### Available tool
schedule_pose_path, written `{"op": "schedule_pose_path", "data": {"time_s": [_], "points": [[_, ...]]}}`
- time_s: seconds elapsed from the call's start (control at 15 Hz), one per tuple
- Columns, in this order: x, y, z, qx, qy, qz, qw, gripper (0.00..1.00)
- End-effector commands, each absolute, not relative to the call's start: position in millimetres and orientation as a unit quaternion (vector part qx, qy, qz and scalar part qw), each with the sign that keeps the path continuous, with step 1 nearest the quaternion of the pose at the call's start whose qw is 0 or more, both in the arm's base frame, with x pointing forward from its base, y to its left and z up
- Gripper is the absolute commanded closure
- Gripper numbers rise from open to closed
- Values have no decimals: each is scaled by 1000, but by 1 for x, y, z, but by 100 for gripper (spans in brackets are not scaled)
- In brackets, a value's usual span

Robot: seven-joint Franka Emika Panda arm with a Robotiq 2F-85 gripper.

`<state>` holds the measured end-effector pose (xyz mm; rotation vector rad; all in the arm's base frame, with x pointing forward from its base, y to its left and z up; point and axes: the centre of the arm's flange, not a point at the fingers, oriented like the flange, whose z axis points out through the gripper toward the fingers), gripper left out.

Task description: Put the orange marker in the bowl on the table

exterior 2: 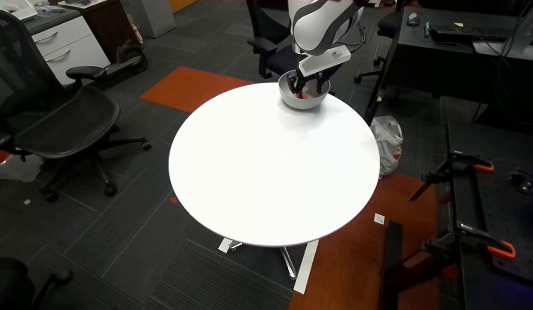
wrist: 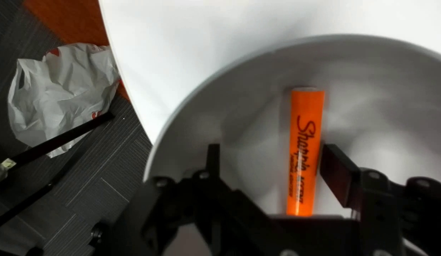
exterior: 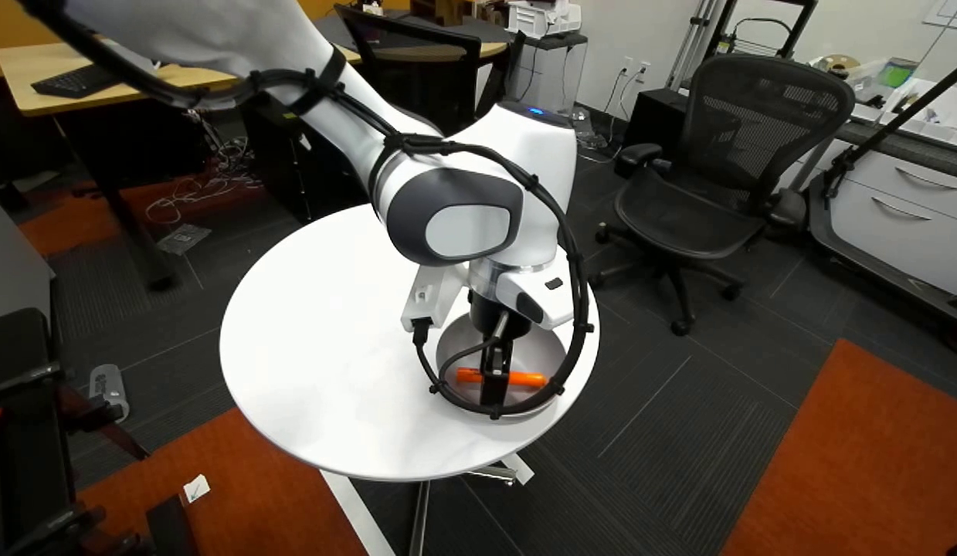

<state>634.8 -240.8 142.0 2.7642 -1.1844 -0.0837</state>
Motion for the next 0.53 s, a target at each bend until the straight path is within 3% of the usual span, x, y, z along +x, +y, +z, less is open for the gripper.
{"op": "schedule_pose_path", "data": {"time_s": [0.0,0.33,0.4,0.47], "points": [[646,-247,145,920,-386,-35,64,58],[651,-249,147,918,-389,-34,66,95],[650,-250,149,917,-392,-33,66,100],[647,-250,153,915,-396,-30,64,97]]}}
